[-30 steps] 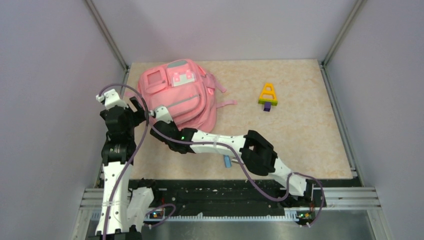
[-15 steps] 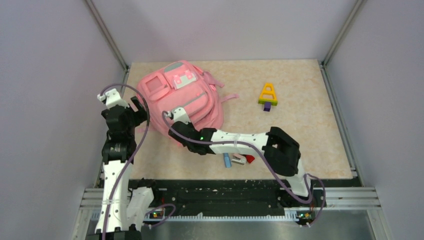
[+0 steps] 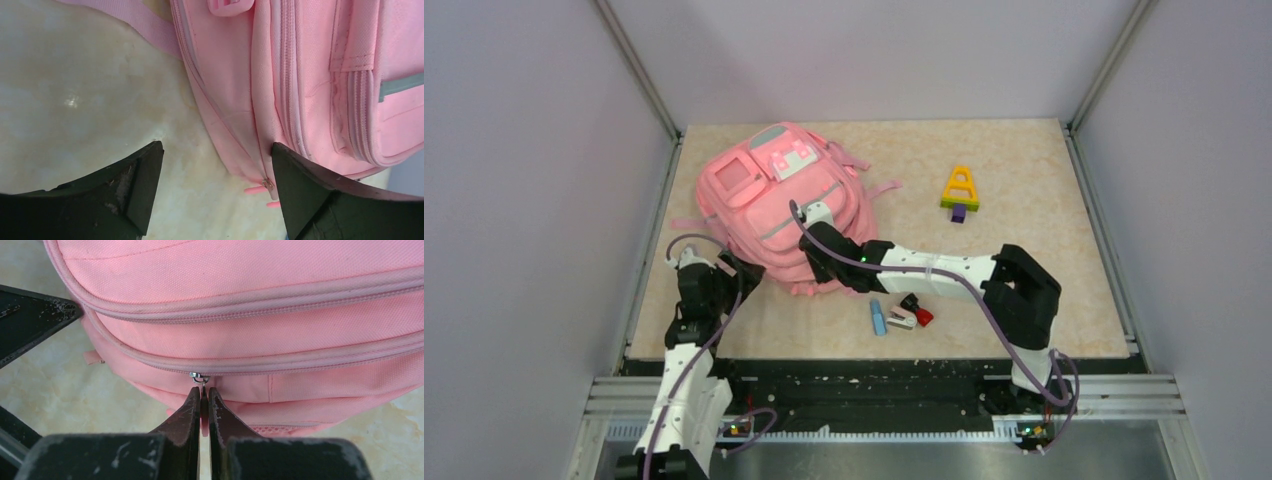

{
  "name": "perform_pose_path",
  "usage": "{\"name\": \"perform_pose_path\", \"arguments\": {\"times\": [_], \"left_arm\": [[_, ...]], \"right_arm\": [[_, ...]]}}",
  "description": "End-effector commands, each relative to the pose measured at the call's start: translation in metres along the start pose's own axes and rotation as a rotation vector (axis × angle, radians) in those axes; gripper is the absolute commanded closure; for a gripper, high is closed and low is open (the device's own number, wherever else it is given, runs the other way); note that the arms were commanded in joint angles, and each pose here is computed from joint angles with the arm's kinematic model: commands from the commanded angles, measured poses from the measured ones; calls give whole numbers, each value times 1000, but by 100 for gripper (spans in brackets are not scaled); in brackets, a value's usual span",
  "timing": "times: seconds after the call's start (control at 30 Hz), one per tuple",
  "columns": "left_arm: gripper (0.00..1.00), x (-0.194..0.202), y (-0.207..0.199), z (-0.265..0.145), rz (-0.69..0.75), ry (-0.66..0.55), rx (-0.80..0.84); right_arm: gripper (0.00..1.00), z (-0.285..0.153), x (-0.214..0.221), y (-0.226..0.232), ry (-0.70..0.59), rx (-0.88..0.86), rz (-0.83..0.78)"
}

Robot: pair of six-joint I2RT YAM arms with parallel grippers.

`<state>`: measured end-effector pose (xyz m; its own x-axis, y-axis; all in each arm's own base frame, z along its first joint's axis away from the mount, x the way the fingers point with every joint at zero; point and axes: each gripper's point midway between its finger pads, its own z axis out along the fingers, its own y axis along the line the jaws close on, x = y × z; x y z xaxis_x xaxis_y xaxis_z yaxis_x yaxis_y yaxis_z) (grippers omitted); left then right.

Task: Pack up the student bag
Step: Zip the student bag at the center of the board.

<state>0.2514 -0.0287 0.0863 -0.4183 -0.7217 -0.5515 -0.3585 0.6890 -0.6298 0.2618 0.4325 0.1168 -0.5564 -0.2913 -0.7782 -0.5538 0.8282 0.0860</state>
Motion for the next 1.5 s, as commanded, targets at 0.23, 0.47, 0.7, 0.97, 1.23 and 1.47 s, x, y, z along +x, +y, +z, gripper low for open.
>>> {"name": "perform_pose_path", "arguments": {"times": [0.23, 0.47, 0.7, 0.97, 1.23, 1.47], "left_arm": [[16, 6, -38, -4, -64, -4, 248], [24, 14, -36, 3, -107, 37, 251], [48, 21, -37, 12, -202, 43, 299], [94, 0, -35, 22, -178, -28, 242], [100, -66, -37, 19, -48, -219, 118], [100, -138, -38, 48, -23, -305, 37]], "right_arm": [[100, -16, -20, 11, -47, -86, 44], [100, -19, -25, 7, -64, -68, 40], [100, -24, -32, -6, -93, -5, 17], [100, -19, -18, -53, -52, 161, -2], [100, -21, -26, -137, -79, 303, 48], [100, -4, -63, -195, -151, 346, 89]]}}
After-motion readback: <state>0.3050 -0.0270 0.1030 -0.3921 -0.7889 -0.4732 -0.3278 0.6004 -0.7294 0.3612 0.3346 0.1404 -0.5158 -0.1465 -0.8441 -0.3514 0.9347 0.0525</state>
